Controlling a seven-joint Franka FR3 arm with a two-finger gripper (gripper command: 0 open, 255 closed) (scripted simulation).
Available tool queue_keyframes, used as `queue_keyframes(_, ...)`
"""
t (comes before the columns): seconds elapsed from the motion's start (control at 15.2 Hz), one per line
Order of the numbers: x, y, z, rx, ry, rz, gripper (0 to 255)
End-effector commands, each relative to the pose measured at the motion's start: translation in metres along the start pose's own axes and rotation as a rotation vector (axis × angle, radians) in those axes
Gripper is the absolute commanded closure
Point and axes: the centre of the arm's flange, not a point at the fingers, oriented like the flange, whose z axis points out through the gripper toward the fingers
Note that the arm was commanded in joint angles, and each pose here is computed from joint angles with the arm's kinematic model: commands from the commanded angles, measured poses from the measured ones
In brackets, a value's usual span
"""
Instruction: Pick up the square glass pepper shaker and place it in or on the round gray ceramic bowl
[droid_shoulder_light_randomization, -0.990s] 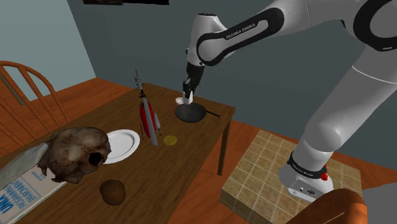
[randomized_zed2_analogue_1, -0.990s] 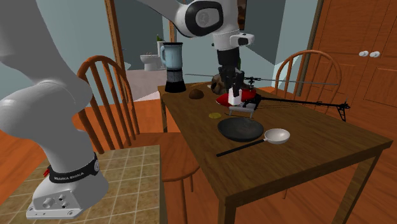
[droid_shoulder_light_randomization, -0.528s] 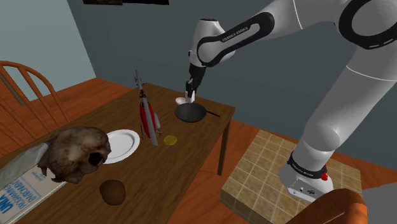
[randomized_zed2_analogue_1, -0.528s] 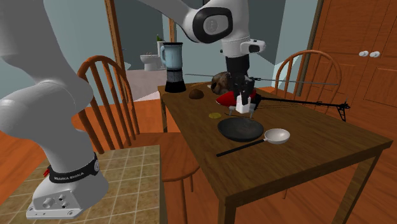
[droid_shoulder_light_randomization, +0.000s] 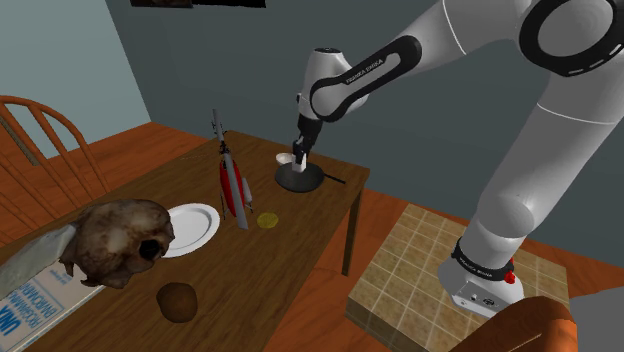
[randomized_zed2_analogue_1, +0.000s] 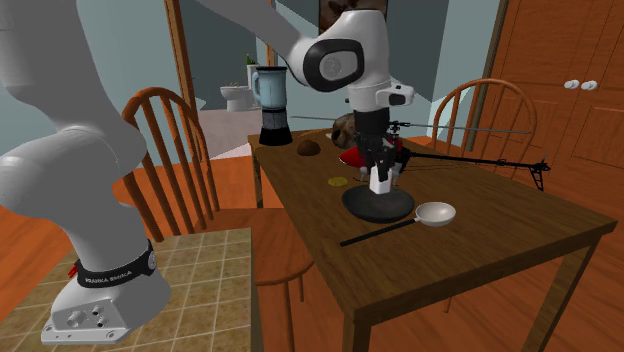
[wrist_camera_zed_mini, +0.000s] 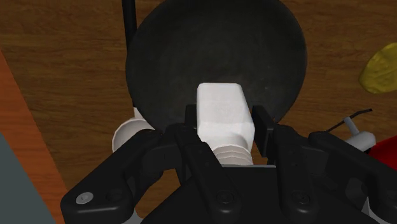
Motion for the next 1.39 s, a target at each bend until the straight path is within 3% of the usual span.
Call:
queue_keyframes(0.0, -0.002, 0.0, 0.01, 0.0, 0.001, 0.0, 255)
queue_keyframes(0.59, -0.004, 0.0, 0.016, 0.0, 0.001, 0.0, 255)
queue_keyframes(0.66, -0.004, 0.0, 0.016, 0.0, 0.001, 0.0, 0)
queue_keyframes(0.99, -0.004, 0.0, 0.016, 0.0, 0.001, 0.0, 0)
queue_keyframes(1.25, -0.004, 0.0, -0.034, 0.0, 0.001, 0.0, 0)
queue_keyframes(1.32, -0.004, 0.0, -0.034, 0.0, 0.001, 0.0, 0)
